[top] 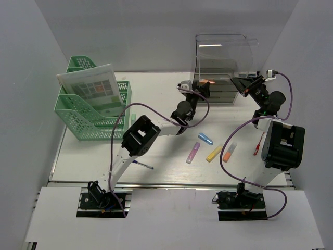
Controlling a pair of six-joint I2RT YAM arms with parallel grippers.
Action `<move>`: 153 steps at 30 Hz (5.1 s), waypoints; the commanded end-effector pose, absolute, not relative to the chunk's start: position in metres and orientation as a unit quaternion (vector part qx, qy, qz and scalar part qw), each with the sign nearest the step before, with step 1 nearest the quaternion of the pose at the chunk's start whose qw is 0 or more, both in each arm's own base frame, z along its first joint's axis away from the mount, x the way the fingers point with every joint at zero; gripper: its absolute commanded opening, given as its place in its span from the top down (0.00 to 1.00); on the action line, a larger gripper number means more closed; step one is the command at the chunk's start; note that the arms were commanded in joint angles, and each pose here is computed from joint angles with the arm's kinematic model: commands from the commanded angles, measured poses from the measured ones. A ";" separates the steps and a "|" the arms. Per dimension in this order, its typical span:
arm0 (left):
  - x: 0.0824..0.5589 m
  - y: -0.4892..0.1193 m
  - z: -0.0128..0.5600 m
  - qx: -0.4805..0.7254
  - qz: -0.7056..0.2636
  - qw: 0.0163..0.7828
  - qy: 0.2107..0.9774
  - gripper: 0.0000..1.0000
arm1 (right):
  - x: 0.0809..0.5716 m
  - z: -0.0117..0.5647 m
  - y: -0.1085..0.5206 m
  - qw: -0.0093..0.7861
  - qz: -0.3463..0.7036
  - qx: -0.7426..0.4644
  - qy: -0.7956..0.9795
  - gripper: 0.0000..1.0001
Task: Organize the desk
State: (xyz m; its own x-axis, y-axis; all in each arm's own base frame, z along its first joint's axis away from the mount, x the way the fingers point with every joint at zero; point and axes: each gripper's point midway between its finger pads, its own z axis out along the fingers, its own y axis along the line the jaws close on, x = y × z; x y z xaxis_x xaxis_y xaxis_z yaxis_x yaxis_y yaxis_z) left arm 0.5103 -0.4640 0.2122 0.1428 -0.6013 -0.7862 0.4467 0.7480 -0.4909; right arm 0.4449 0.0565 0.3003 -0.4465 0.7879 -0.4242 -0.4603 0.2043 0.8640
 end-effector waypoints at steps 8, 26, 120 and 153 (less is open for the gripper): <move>0.426 -0.447 0.271 -0.016 -0.414 0.736 0.536 0.23 | 0.432 0.342 0.052 0.583 0.597 0.077 0.546 0.96; 0.355 -0.460 0.114 0.113 -0.272 0.383 0.876 0.24 | 0.437 0.333 0.052 0.586 0.588 0.081 0.551 0.96; 0.298 -0.511 0.048 -0.057 -0.333 0.153 0.929 0.70 | 0.428 0.333 0.054 0.585 0.591 0.083 0.549 0.96; 0.325 -0.394 0.103 -0.052 -0.146 0.269 0.951 0.57 | 0.427 0.334 0.055 0.585 0.590 0.081 0.551 0.96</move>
